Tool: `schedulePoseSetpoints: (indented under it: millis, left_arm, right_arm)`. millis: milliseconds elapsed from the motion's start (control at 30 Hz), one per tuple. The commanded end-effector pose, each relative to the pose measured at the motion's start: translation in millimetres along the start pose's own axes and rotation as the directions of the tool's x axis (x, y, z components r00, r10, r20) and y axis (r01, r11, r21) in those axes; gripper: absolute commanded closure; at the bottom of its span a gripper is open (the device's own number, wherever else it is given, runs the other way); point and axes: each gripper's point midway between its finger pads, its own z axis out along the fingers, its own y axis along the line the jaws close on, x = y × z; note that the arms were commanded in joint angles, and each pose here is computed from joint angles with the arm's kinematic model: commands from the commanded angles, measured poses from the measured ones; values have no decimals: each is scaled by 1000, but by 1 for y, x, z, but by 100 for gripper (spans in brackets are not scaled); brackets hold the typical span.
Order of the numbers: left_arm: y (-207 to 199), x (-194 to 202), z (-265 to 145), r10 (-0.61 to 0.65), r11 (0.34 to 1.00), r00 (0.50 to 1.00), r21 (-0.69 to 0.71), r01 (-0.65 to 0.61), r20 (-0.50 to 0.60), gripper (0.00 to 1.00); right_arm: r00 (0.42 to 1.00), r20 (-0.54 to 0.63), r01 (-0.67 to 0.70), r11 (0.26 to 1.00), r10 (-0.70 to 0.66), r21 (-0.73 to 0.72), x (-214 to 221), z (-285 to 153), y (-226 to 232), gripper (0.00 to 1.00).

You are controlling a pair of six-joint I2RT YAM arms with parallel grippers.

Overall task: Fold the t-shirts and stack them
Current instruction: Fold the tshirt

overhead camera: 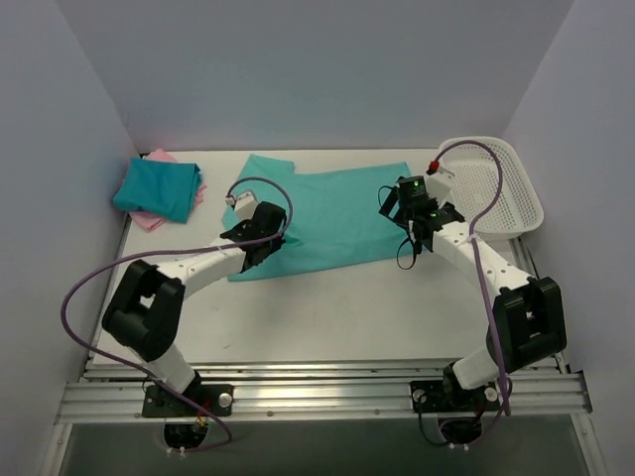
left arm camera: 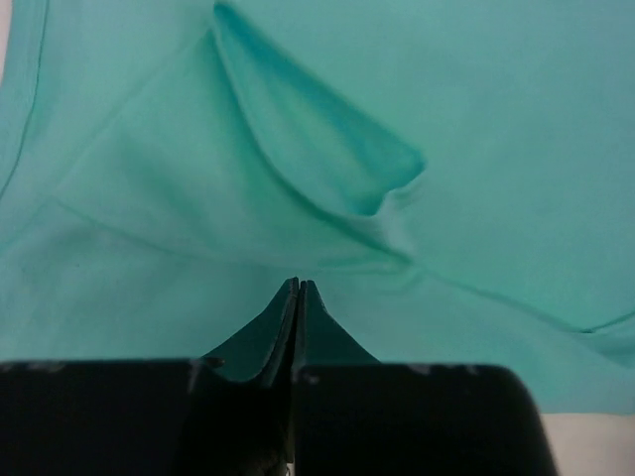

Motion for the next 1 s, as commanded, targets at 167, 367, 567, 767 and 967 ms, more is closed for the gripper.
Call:
schedulePoseSetpoints:
  millis: [167, 367, 567, 767, 967]
  left_arm:
    - [15, 59, 26, 18, 995, 995, -98, -28, -95, 98]
    - [4, 56, 34, 21, 995, 997, -95, -28, -72, 98]
    - [-8, 52, 41, 30, 995, 998, -92, -36, -64, 98]
    - [-9, 52, 53, 40, 993, 997, -112, -47, -61, 98]
    - [-4, 53, 71, 48, 989, 998, -135, -53, -39, 98]
  right_arm:
    - [999, 46, -9, 1000, 8, 1, -13, -13, -5, 5]
    - [999, 45, -8, 1000, 7, 6, -12, -12, -7, 5]
    - [999, 45, -6, 1000, 6, 8, -12, -11, -8, 5]
    - [999, 42, -5, 1000, 5, 8, -11, -11, -8, 5]
    - [1000, 31, -1, 1000, 0, 12, -6, -7, -9, 5]
